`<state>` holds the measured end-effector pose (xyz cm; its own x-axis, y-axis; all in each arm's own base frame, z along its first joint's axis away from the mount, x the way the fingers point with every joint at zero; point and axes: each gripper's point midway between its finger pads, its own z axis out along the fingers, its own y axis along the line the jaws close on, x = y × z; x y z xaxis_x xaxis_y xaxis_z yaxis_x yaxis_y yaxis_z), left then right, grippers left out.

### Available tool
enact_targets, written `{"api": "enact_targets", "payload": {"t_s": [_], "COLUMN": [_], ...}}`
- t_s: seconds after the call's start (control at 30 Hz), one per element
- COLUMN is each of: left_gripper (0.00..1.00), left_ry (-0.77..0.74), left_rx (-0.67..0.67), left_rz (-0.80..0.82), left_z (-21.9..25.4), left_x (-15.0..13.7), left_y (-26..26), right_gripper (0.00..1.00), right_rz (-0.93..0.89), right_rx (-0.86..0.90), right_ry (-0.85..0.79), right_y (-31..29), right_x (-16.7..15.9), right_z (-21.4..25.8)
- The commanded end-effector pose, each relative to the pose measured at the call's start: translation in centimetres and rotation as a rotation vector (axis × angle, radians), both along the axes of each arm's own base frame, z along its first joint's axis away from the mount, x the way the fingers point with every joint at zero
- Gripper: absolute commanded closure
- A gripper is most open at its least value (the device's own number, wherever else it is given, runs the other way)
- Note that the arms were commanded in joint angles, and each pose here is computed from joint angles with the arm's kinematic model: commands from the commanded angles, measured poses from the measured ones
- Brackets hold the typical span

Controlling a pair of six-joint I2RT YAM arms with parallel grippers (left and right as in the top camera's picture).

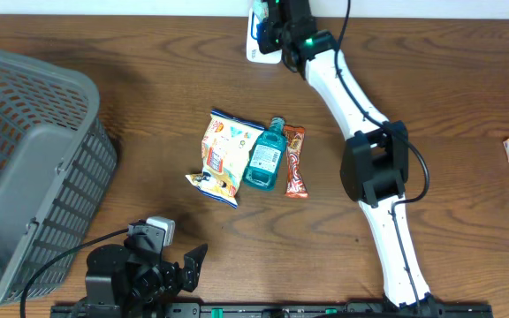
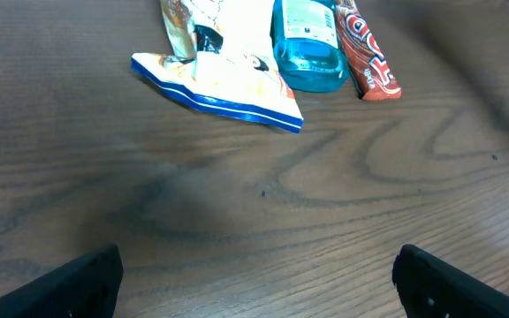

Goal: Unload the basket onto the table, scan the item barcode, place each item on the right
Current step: 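Hold the wipes pack over the white scanner with the right gripper, then carry the wipes pack to the table's right edge and release it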

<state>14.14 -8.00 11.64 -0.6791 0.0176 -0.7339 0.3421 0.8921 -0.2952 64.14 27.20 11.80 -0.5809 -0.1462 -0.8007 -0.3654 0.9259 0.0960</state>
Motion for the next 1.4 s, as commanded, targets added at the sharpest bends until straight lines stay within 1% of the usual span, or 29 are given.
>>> {"api": "enact_targets", "payload": {"t_s": [0.0, 0.17, 0.3, 0.43, 0.57, 0.7, 0.83, 0.9, 0.97, 1.03, 1.17, 1.37], "left_gripper": [0.02, 0.02, 0.02, 0.02, 0.02, 0.02, 0.02, 0.02, 0.02, 0.02, 0.02, 0.02], "left_ry": [-0.016, -0.016, -0.016, -0.016, -0.016, -0.016, -0.017, -0.016, -0.016, -0.016, -0.016, -0.016], "left_rx": [0.009, 0.009, 0.009, 0.009, 0.009, 0.009, 0.009, 0.009, 0.009, 0.009, 0.009, 0.009], "left_rz": [-0.001, -0.001, -0.001, -0.001, -0.001, -0.001, -0.001, -0.001, -0.001, -0.001, -0.001, -0.001], "left_z": [0.4, 0.4, 0.4, 0.4, 0.4, 0.4, 0.4, 0.4, 0.4, 0.4, 0.4, 0.4], "left_x": [0.0, 0.0, 0.0, 0.0, 0.0, 0.0, 0.0, 0.0, 0.0, 0.0, 0.0, 0.0], "left_y": [0.1, 0.1, 0.1, 0.1, 0.1, 0.1, 0.1, 0.1, 0.1, 0.1, 0.1, 0.1], "right_gripper": [0.99, 0.99, 0.99, 0.99, 0.99, 0.99, 0.99, 0.99, 0.99, 0.99, 0.99, 0.99], "right_rz": [-0.021, -0.028, -0.059, -0.202, -0.349, -0.474, -0.654, -0.76, -0.88, -0.962, -1.075, -1.221], "right_rx": [-0.077, -0.059, -0.08, -0.151, -0.241, -0.374, -0.526, -0.562, -0.537, -0.488, -0.445, -0.382], "right_ry": [-0.093, -0.076, -0.033, 0.052, 0.22, 0.427, 0.57, 0.621, 0.674, 0.727, 0.782, 0.823], "right_y": [0.4, 0.9, -0.2, -4.8, -11.1, -18.7, -28.4, -32.9, -37.1, -40.5, -46.5, -53.8], "right_x": [0.6, 0.1, -1.1, -3.5, -7.6, -11.4, -13.6, -14.5, -15.6, -16.4, -17.9, -20.8], "right_z": [1.8, 3.1, 5.6, 8.8, 9.4, 7.3, 5.4, 4.6, 3.5, 1.8, -1.5, -6.4]}}
